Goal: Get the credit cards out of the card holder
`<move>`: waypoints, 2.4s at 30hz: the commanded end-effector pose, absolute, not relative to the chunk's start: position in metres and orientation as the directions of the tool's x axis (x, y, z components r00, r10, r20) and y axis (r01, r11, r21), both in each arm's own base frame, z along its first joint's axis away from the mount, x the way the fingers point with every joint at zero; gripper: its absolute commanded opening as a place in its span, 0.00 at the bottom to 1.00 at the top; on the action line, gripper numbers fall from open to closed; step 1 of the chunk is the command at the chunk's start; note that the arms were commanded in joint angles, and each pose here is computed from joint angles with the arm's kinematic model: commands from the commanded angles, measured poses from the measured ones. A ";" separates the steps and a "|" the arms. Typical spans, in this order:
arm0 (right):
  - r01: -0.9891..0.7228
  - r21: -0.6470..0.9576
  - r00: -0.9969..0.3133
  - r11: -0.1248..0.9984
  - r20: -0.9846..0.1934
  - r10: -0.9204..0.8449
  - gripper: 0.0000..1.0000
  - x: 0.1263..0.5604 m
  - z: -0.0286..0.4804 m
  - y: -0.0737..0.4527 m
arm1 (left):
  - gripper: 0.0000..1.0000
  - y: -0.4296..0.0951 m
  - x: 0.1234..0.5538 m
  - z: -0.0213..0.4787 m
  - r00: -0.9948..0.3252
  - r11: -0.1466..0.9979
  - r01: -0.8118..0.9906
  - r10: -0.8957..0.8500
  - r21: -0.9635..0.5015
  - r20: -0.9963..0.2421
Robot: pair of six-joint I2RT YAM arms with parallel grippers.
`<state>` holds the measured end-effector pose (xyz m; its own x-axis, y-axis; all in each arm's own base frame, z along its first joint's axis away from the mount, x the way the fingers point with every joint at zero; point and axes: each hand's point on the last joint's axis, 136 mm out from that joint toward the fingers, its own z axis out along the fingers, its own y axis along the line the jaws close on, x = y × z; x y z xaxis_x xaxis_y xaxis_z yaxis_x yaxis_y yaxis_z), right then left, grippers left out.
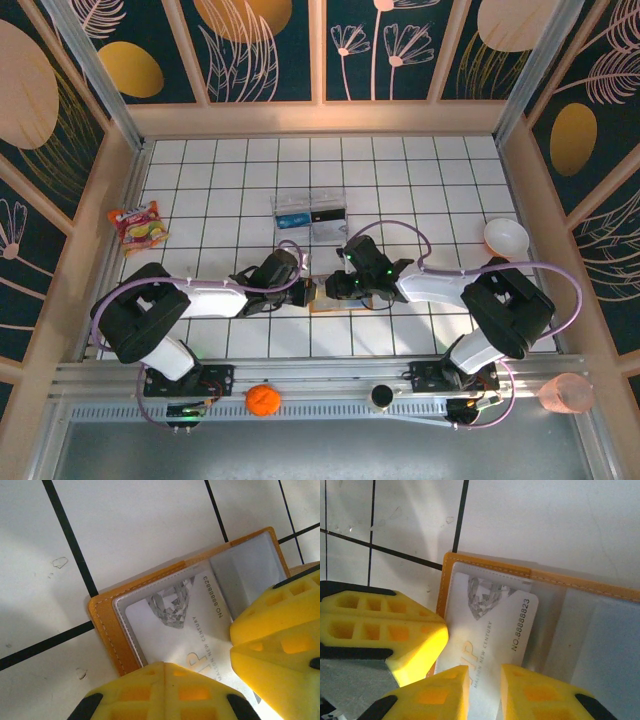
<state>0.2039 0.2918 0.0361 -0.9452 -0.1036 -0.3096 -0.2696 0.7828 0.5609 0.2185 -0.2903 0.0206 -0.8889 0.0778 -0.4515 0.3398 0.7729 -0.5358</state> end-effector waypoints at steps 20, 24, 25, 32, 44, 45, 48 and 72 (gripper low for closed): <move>-0.226 0.526 -0.956 0.820 -0.282 -0.082 0.17 0.195 0.023 0.279 | 0.00 -0.270 0.206 -0.010 -0.914 0.831 0.304 0.116 -0.467 -0.388; -0.196 0.569 -0.966 0.799 -0.253 -0.056 0.15 0.194 0.022 0.280 | 0.00 -0.271 0.206 -0.010 -0.914 0.827 0.306 0.117 -0.472 -0.388; -0.191 0.572 -0.967 0.798 -0.248 -0.054 0.15 0.194 0.021 0.280 | 0.00 -0.271 0.205 -0.010 -0.915 0.827 0.305 0.116 -0.473 -0.387; -0.170 0.598 -0.974 0.783 -0.223 -0.041 0.09 0.195 0.021 0.282 | 0.00 -0.274 0.205 -0.008 -0.916 0.818 0.306 0.114 -0.487 -0.384; -0.134 0.538 -0.970 0.832 -0.242 0.000 0.00 0.192 0.019 0.258 | 0.00 -0.268 0.205 -0.006 -0.916 0.828 0.286 0.089 -0.483 -0.391; -0.130 0.531 -0.969 0.837 -0.246 0.005 0.00 0.191 0.019 0.255 | 0.00 -0.268 0.205 -0.006 -0.916 0.828 0.284 0.087 -0.483 -0.391; -0.130 0.517 -0.967 0.846 -0.254 0.006 0.00 0.191 0.020 0.250 | 0.00 -0.267 0.204 -0.007 -0.917 0.828 0.285 0.088 -0.484 -0.390; -0.095 0.693 -0.990 0.715 -0.141 0.006 0.18 0.190 0.037 0.278 | 0.00 -0.272 0.197 -0.009 -0.935 0.807 0.260 0.072 -0.530 -0.348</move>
